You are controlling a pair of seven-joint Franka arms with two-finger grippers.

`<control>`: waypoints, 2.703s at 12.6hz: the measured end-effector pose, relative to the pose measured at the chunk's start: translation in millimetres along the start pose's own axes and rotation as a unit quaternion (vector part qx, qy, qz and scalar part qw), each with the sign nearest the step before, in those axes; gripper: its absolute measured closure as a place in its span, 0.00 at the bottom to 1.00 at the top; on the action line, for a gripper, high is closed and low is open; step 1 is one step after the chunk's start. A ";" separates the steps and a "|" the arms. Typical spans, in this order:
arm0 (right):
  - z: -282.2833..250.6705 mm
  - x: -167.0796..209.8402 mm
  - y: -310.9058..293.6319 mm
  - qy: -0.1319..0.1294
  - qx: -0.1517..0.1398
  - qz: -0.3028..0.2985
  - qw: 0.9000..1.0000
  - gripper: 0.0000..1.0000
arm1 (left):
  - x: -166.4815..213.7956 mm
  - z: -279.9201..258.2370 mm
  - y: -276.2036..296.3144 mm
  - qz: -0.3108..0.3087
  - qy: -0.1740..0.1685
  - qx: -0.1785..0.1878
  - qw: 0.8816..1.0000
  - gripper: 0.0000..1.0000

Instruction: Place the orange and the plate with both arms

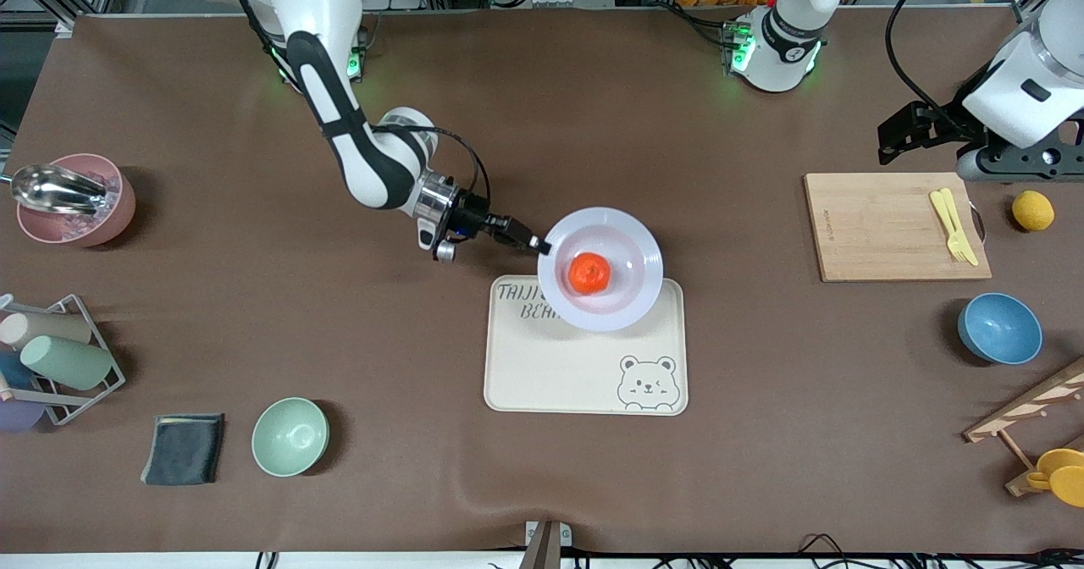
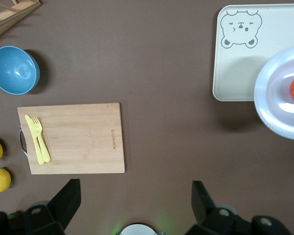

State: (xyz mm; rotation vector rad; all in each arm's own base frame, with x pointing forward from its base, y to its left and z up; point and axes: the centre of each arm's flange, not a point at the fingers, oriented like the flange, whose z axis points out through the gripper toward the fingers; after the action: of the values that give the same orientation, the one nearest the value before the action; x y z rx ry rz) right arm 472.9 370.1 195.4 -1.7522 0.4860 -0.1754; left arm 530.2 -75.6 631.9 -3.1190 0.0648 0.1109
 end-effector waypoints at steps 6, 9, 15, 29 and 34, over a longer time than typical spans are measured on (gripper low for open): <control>34.9 40.1 35.7 0.046 -0.060 -0.010 0.997 0.96 | -0.1 -0.3 -0.1 0.000 0.000 0.000 1.000 0.00; 42.7 44.9 45.5 0.047 -0.065 -0.011 0.997 0.96 | -0.4 -0.3 2.8 0.003 0.000 0.000 1.000 0.00; 38.1 53.9 50.1 0.052 -0.083 -0.019 0.995 0.41 | -1.3 -0.4 11.2 0.010 0.000 0.001 1.000 0.00; -9.6 160.2 -25.8 -0.016 -0.242 0.003 0.970 0.00 | -1.9 -12.4 11.7 0.011 0.013 0.000 1.000 0.00; -64.7 216.0 -47.7 -0.049 -0.264 -0.013 0.963 0.00 | -2.0 -12.4 12.4 0.011 0.013 0.000 1.000 0.00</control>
State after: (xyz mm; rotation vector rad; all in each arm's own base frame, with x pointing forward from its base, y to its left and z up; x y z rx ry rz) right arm 654.0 230.8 226.1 -2.2777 0.4630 0.0286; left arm 528.5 -88.1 644.2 -3.1215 0.1010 0.0694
